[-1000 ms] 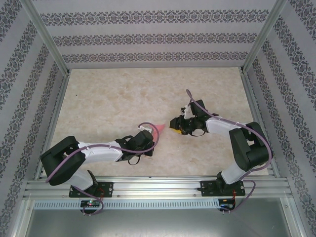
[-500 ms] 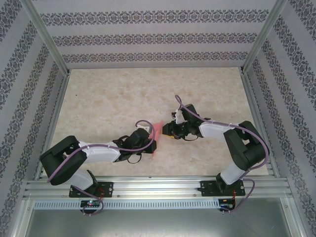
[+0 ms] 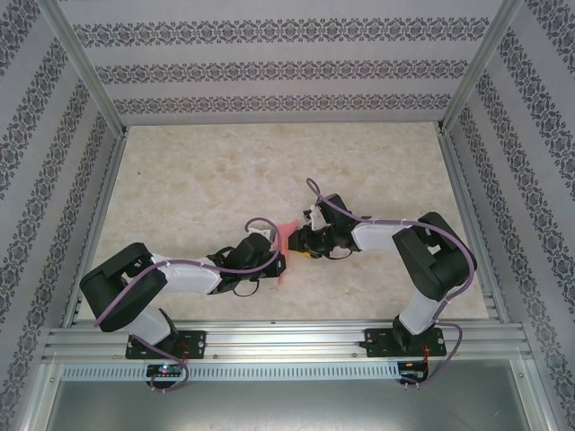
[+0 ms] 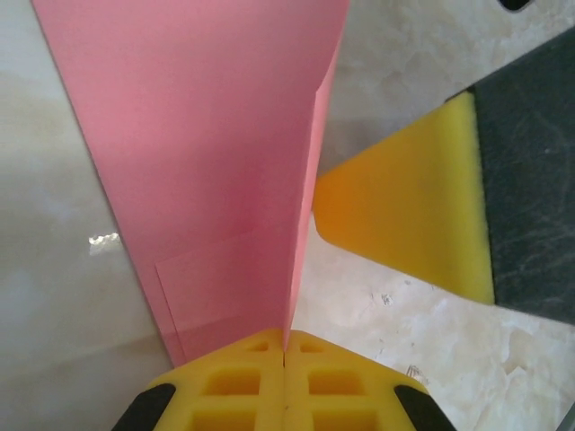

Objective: Fold a paper plane with a square sheet of paper (fold left side to right side)
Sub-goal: Fold the wing for the fifth time at the center of the table.

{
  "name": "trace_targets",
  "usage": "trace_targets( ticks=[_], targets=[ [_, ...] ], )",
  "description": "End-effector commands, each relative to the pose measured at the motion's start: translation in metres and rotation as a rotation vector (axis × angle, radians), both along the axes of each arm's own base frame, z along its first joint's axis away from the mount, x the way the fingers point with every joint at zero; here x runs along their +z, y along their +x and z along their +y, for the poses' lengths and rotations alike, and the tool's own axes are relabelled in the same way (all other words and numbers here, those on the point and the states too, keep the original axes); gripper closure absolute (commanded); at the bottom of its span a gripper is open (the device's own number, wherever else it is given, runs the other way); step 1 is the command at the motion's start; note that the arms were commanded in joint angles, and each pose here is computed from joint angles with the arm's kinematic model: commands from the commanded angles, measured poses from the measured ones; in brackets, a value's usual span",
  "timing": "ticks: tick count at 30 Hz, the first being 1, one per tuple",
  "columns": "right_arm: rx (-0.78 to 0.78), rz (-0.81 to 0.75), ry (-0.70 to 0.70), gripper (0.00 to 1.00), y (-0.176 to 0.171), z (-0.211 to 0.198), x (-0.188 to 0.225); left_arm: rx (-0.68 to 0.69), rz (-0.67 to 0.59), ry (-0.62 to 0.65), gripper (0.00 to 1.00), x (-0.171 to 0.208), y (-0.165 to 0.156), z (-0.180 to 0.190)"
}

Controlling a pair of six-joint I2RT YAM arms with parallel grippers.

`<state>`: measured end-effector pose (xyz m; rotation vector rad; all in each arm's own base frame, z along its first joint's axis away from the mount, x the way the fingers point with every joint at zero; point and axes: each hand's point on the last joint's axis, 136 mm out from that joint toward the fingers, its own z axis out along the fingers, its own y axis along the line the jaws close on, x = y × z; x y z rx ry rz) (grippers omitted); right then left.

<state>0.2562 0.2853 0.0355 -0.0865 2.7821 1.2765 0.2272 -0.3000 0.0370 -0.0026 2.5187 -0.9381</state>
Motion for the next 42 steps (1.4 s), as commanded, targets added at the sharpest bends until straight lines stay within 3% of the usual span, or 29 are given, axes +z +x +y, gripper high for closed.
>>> trace_targets(
  ticks=[1, 22, 30, 42],
  targets=[
    [-0.002, -0.041, 0.008, 0.62, 0.011, 0.010, 0.005, 0.026, 0.002, -0.034, 0.95, 0.000, 0.005, 0.000],
    [0.000, 0.012, -0.083, 0.62, 0.009, 0.007, -0.020, 0.037, 0.025, -0.038, 0.89, -0.008, 0.006, 0.002],
    [-0.001, 0.024, -0.098, 0.62, 0.008, 0.005, -0.025, 0.031, 0.008, -0.045, 0.70, 0.004, 0.005, 0.004],
    [0.003, 0.018, -0.091, 0.62, 0.009, 0.007, -0.023, 0.068, 0.025, -0.140, 0.64, 0.040, 0.019, 0.032]
  ],
)
